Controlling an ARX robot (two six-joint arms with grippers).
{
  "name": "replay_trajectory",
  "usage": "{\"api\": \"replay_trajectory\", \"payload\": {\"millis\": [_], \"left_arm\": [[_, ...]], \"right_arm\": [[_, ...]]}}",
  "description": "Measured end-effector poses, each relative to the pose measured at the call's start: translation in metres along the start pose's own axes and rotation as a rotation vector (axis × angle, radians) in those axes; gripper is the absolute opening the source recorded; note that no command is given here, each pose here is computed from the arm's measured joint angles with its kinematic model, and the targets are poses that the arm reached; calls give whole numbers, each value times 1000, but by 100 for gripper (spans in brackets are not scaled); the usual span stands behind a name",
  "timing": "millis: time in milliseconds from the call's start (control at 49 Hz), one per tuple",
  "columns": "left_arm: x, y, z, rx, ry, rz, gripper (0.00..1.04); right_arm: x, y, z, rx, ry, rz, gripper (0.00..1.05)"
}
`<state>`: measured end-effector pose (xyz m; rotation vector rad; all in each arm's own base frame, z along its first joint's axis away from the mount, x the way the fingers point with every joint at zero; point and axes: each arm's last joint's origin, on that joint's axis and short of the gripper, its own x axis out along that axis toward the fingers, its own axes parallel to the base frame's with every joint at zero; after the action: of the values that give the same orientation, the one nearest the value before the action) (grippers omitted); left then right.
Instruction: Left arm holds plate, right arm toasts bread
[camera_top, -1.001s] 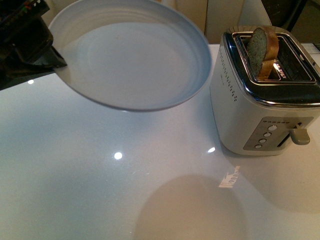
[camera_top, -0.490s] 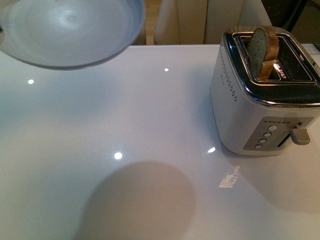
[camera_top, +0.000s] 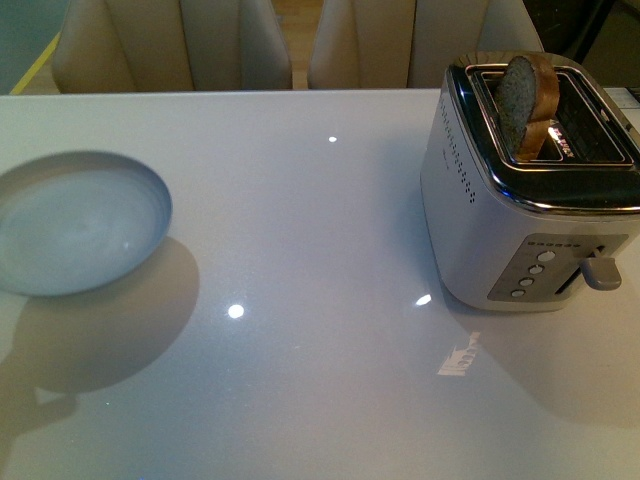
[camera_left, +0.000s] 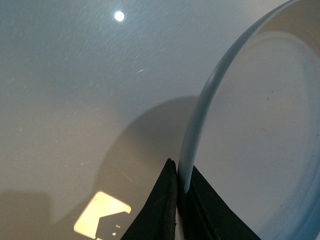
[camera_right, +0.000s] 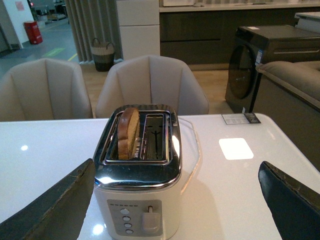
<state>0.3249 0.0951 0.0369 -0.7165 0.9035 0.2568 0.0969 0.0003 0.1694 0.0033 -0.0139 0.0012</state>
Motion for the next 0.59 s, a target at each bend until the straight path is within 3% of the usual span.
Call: {"api": "replay_trajectory", "payload": {"millis": [143,592], "left_arm": [[28,29,-18,-37,61,68,3],[60,37,-20,-93,59,26,3]], "right_arm": [[0,0,0,0,0,0,96],[0,0,0,0,0,0,96]]}}
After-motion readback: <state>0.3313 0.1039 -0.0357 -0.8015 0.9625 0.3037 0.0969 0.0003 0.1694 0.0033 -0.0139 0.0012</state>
